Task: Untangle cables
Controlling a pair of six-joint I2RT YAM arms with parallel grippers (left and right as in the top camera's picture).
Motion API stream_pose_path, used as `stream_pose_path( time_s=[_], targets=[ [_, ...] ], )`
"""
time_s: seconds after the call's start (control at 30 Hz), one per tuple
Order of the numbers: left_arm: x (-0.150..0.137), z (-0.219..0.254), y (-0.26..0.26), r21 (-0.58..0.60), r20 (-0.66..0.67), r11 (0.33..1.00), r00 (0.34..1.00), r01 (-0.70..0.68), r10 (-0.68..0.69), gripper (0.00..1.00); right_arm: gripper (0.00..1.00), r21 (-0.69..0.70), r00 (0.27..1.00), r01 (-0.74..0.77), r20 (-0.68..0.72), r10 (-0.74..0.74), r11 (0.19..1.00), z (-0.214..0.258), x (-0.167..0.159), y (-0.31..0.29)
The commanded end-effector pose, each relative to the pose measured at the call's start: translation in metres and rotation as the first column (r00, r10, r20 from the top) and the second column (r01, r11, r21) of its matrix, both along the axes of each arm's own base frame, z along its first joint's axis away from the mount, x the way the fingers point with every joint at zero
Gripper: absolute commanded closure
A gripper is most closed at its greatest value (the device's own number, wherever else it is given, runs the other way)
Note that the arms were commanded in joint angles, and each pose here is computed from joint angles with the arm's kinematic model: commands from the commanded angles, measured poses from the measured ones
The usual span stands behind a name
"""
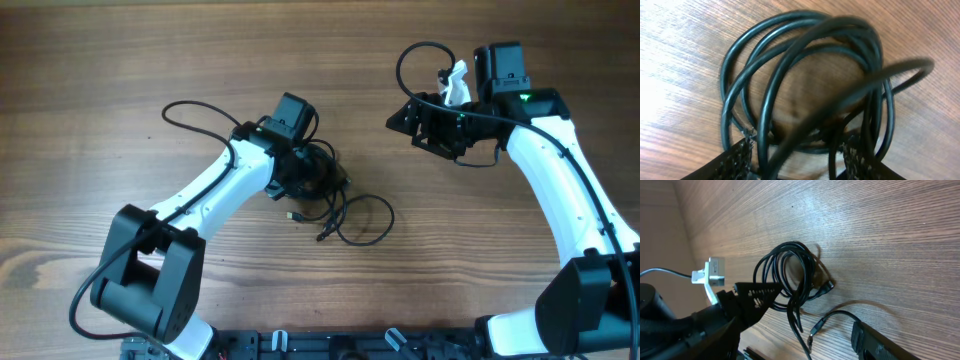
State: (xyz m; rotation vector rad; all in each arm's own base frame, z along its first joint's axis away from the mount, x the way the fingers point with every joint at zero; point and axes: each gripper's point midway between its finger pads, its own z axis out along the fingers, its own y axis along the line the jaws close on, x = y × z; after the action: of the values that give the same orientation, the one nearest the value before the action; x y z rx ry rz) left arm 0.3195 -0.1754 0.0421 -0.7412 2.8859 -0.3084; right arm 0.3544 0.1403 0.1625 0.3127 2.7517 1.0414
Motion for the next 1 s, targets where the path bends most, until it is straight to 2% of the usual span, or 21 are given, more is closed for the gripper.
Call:
stream_pose_path(
  time_s=[0.0, 0.07, 0.1, 0.17, 0.27, 0.37, 0.4, 0.5, 0.57, 0.6, 0.67, 0.7, 0.77, 0.8, 0.87, 0.93, 0.97],
  targets=[
    [0.000, -0.015, 0.004, 0.006, 0.011, 0.999, 0.999, -0.041, 0.041, 0.39, 0.27, -0.013, 0.999, -0.017, 0.048, 0.018, 1.000, 0.010, 0.003, 0.000],
    [-0.002, -0.018, 0.005, 0.006, 0.010, 0.999, 0.999, -0.041, 0.041, 0.42, 0.27, -0.013, 0.999, -0.017, 0.044, 0.018, 1.000, 0.010, 0.002, 0.000],
    [-0.004, -0.019, 0.006, 0.010, 0.003, 0.999, 0.999, -0.040, 0.040, 0.47, 0.27, -0.013, 0.999, -0.017, 0.042, 0.018, 1.000, 0.010, 0.002, 0.000],
    [-0.011, -0.022, 0.009, 0.025, -0.022, 0.999, 0.999, -0.036, 0.037, 0.68, 0.27, -0.014, 0.999, -0.017, 0.042, 0.018, 1.000, 0.010, 0.002, 0.000],
    [-0.016, -0.024, 0.012, 0.038, -0.042, 0.999, 0.999, -0.032, 0.033, 0.93, 0.27, -0.013, 0.999, -0.017, 0.042, 0.018, 1.000, 0.010, 0.002, 0.000],
    [-0.011, -0.022, 0.012, 0.030, -0.027, 0.999, 0.999, -0.026, 0.027, 0.96, 0.27, -0.013, 0.999, -0.018, 0.041, 0.018, 1.000, 0.010, 0.001, 0.000],
    [-0.006, -0.018, 0.006, -0.008, -0.012, 1.000, 1.000, 0.026, -0.026, 0.96, 0.27, -0.011, 0.999, -0.019, 0.039, 0.019, 1.000, 0.010, 0.001, 0.000],
    [0.006, 0.016, -0.022, -0.234, 0.070, 0.948, 0.976, 0.216, -0.205, 0.96, 0.27, 0.018, 0.996, -0.066, 0.062, 0.065, 0.998, 0.014, -0.002, 0.006],
    [0.015, 0.056, -0.041, -0.424, 0.218, 0.826, 0.927, 0.371, -0.304, 0.96, 0.27, 0.040, 0.993, -0.092, 0.074, 0.088, 0.995, 0.017, -0.003, 0.010],
    [0.018, 0.082, -0.048, -0.506, 0.318, 0.730, 0.886, 0.459, -0.337, 0.96, 0.27, 0.053, 0.991, -0.106, 0.082, 0.102, 0.993, 0.019, -0.004, 0.012],
    [0.017, 0.132, -0.044, -0.629, 0.499, 0.494, 0.799, 0.601, -0.336, 0.96, 0.27, 0.091, 0.989, -0.125, 0.091, 0.117, 0.988, 0.024, -0.005, 0.018],
    [0.015, 0.144, -0.039, -0.649, 0.542, 0.423, 0.775, 0.632, -0.325, 0.96, 0.27, 0.109, 0.987, -0.138, 0.100, 0.127, 0.984, 0.027, -0.006, 0.022],
    [0.012, 0.156, -0.031, -0.658, 0.592, 0.351, 0.745, 0.667, -0.307, 0.96, 0.27, 0.136, 0.982, -0.164, 0.119, 0.148, 0.977, 0.032, -0.006, 0.029],
    [0.009, 0.168, -0.025, -0.653, 0.643, 0.279, 0.710, 0.704, -0.286, 0.96, 0.27, 0.166, 0.973, -0.200, 0.147, 0.176, 0.966, 0.039, -0.007, 0.041],
    [0.004, 0.186, -0.017, -0.639, 0.705, 0.185, 0.664, 0.747, -0.248, 0.96, 0.27, 0.181, 0.966, -0.226, 0.166, 0.197, 0.957, 0.044, -0.008, 0.057],
    [0.002, 0.198, -0.013, -0.623, 0.741, 0.122, 0.633, 0.772, -0.223, 0.96, 0.27, 0.197, 0.964, -0.238, 0.168, 0.206, 0.951, 0.047, -0.010, 0.073],
    [0.002, 0.199, -0.012, -0.621, 0.744, 0.118, 0.630, 0.775, -0.220, 0.96, 0.27, 0.203, 0.962, -0.244, 0.173, 0.211, 0.948, 0.049, -0.011, 0.079]
  ],
)
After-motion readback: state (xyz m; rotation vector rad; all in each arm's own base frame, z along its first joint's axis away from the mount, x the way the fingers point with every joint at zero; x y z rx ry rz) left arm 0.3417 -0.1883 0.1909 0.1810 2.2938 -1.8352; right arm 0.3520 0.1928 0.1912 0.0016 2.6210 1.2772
